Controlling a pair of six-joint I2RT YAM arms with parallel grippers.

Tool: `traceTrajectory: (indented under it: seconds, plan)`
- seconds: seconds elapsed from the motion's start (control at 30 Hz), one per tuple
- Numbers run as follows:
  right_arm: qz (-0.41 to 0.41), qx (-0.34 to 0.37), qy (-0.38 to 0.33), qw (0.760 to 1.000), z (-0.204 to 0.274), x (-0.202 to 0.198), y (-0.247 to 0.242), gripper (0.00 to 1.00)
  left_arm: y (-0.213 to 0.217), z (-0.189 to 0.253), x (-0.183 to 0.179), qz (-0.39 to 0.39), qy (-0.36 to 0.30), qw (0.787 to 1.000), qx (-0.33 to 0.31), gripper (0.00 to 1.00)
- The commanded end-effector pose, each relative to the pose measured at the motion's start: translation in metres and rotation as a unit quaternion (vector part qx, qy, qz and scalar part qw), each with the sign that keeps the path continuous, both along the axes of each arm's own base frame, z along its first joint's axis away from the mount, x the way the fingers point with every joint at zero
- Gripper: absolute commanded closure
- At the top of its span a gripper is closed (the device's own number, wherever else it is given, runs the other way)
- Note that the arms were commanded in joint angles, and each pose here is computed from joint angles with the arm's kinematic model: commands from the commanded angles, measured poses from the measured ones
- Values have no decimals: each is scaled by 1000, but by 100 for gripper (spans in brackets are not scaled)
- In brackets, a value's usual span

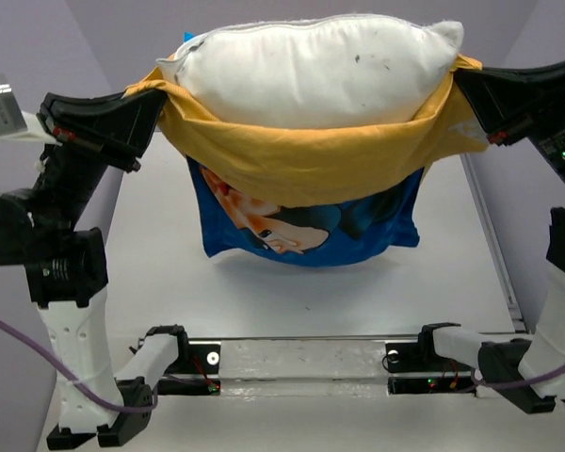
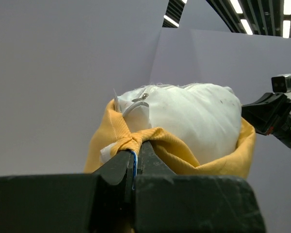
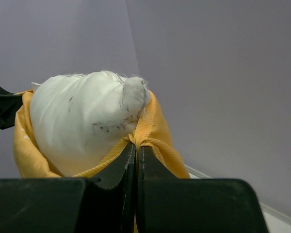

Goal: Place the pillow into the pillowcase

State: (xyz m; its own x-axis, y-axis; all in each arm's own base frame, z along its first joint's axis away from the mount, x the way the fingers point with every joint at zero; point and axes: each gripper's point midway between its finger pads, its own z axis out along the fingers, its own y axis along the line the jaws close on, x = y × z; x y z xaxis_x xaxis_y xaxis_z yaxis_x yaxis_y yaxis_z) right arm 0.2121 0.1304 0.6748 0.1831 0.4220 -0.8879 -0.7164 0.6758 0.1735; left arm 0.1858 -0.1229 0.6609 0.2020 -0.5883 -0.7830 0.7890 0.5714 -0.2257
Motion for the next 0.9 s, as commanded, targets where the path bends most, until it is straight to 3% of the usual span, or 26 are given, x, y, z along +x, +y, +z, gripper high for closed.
traceTrajectory:
  seconds: [0.0,0.03,0.07,0.13,0.2,0.3,0.33,0.37,0.4,0.43,0.5,0.6,0.63,0.73,0.77,0.8,0.83,0.87]
  plan:
    - [-31,12,-32,999,5,12,-9,100,19,-6,18,77,-15,997,-9,100]
    - [-21,5,12,1000,-15,55,-2,100,6,-32,35,28,20,999,9,100]
    - [-7,-7,57,998,-34,73,4,100,-2,-36,38,-5,21,1000,10,100]
    - [19,-18,47,999,-29,73,11,100,4,-32,48,24,2,1000,11,100]
    - [-4,9,3,1000,-23,81,4,100,28,-34,91,110,31,993,-4,100]
    - [-3,10,2,1000,-15,108,7,100,25,-32,119,50,43,998,0,100]
    - [9,6,48,999,-41,159,14,100,28,-35,144,49,55,997,-10,100]
    - [44,12,30,998,-21,151,22,100,34,-9,141,72,30,997,-13,100]
    - [59,14,72,996,-49,200,29,100,36,-18,164,72,57,996,-10,100]
    - [71,17,27,997,-18,183,31,100,37,-11,164,74,53,996,-10,100]
    - [94,30,41,994,-28,210,37,100,41,8,159,96,40,995,-3,100]
    - [99,47,-6,994,-3,195,35,100,45,38,132,124,2,992,5,100]
    - [98,47,-31,994,14,170,33,100,44,41,125,124,3,992,7,100]
    - [101,36,-29,994,12,152,33,100,40,45,92,122,-11,992,11,100]
    - [108,30,-7,994,-3,163,36,100,41,40,87,127,-9,992,11,100]
    - [126,18,-8,992,-3,144,40,100,44,8,106,134,34,990,9,100]
    - [133,17,42,990,-34,163,43,100,40,10,69,128,9,992,4,100]
    - [143,14,63,988,-50,164,46,100,38,-6,65,122,19,992,2,100]
